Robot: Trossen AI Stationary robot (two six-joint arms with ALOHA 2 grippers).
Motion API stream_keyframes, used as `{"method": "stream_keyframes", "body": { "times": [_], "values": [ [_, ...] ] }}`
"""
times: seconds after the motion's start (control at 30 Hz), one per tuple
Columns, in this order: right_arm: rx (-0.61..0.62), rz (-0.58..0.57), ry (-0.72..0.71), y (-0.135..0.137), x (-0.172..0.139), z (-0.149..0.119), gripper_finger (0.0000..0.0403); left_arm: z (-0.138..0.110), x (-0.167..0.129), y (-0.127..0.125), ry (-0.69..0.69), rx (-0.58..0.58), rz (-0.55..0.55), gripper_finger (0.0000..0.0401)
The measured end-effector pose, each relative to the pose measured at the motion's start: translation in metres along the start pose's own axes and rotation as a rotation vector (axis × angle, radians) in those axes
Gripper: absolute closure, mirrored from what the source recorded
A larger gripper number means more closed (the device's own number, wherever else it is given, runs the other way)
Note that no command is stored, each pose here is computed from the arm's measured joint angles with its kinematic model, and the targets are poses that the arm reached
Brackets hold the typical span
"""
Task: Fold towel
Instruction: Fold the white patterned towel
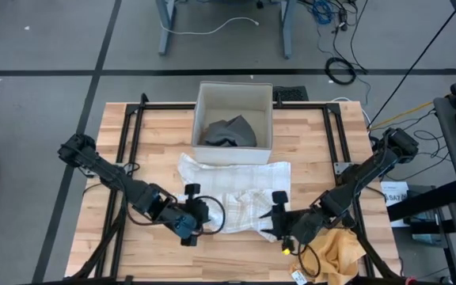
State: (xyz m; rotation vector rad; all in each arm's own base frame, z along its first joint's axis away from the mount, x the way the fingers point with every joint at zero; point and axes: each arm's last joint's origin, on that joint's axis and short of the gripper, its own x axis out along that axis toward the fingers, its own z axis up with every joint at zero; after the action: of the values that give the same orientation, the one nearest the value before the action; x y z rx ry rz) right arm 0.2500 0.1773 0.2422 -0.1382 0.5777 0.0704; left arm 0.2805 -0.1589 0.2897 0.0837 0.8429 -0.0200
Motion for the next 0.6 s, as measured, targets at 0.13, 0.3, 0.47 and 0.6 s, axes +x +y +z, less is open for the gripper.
{"method": "stream_keyframes", "body": {
  "times": [0.13, 0.3, 0.47, 0.6],
  "values": [
    [0.014, -0.035, -0.08, -0.01, 0.017, 0.009, 0.0234, 0.002, 0.002, 0.005, 0.006, 0.014, -0.003, 0.0286],
    [0.02, -0.024, -0.133, -0.02, 0.049, 0.012, 0.0234, 0.004, 0.004, 0.01, 0.004, 0.023, 0.006, 0.0286],
    [0.042, 0.034, -0.191, -0.029, 0.085, 0.008, 0.0234, 0.007, 0.004, 0.011, -0.025, 0.052, 0.0, 0.0286],
    [0.073, 0.004, -0.215, -0.039, 0.102, 0.004, 0.0234, 0.008, 0.004, 0.01, -0.033, 0.068, -0.002, 0.0286]
  ]
}}
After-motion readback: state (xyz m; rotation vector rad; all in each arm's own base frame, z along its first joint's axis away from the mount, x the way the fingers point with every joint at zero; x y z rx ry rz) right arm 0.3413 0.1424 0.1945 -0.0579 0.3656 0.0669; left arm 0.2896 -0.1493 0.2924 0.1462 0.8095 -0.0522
